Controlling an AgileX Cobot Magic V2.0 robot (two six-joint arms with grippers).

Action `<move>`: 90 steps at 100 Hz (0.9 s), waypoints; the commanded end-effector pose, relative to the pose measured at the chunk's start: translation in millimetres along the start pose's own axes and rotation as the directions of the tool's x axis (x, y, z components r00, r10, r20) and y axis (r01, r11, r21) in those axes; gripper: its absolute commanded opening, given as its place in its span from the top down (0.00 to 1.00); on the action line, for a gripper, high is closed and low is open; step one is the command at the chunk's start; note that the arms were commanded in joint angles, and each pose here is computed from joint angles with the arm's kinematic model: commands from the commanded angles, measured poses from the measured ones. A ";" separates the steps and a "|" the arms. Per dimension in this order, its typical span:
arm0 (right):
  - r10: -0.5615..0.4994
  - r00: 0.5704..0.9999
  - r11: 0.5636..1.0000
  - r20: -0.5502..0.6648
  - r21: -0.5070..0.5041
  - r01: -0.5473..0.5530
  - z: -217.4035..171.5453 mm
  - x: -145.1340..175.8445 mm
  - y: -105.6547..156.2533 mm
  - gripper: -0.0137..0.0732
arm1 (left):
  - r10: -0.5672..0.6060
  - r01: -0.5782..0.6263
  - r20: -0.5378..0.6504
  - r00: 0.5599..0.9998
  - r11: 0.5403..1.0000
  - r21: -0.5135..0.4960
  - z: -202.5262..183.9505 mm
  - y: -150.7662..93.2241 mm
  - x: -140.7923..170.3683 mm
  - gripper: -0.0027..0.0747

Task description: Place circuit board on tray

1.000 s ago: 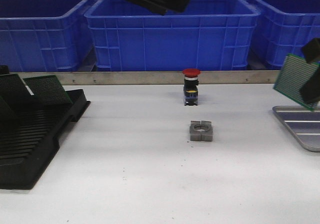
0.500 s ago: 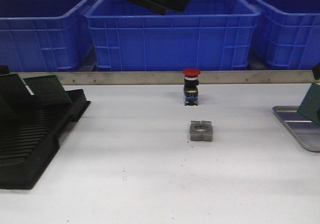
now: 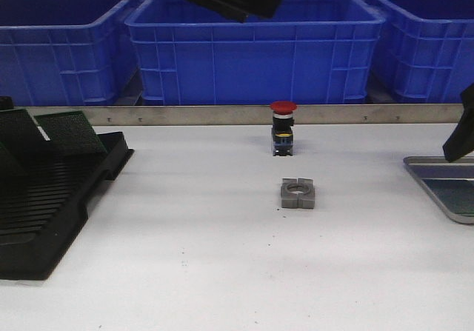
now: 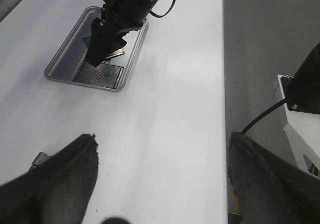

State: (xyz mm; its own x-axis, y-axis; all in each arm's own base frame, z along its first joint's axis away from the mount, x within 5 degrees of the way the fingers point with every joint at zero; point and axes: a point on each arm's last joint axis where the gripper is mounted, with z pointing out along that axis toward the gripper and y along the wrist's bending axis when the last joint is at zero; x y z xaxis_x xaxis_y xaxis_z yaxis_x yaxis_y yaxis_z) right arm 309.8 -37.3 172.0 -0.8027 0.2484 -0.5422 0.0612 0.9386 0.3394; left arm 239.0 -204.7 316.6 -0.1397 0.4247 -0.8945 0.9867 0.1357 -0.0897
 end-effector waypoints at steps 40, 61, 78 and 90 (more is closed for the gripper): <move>-0.191 0.975 0.980 0.117 -0.028 0.195 -59.7 -19.0 21.1 0.91 | -0.010 0.063 0.158 0.987 0.939 -0.337 -114.6 19.2 -18.8 0.99; -0.254 0.949 0.966 0.186 0.004 0.257 -77.2 -20.0 31.9 0.91 | -0.045 0.116 0.159 0.986 0.872 -0.476 -159.5 21.5 -9.4 0.99; -0.356 0.898 0.934 0.259 0.058 0.354 -90.4 -11.1 53.1 0.91 | -0.089 0.229 0.253 0.963 0.762 -0.605 -183.9 19.5 -9.6 0.99; -0.399 0.859 0.916 0.320 0.100 0.388 -101.4 -0.9 67.9 0.91 | -0.063 0.245 0.289 0.955 0.716 -0.653 -185.7 6.5 -11.1 0.99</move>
State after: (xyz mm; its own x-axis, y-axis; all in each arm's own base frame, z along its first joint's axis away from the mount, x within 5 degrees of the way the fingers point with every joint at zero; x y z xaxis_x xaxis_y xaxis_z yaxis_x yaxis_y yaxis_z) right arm 262.4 -4.0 251.5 -0.6261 -0.0686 -0.7768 -0.2142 0.9729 0.0867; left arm 245.9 -40.5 386.6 -0.2373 0.2340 -0.9428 0.6684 0.7437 0.0164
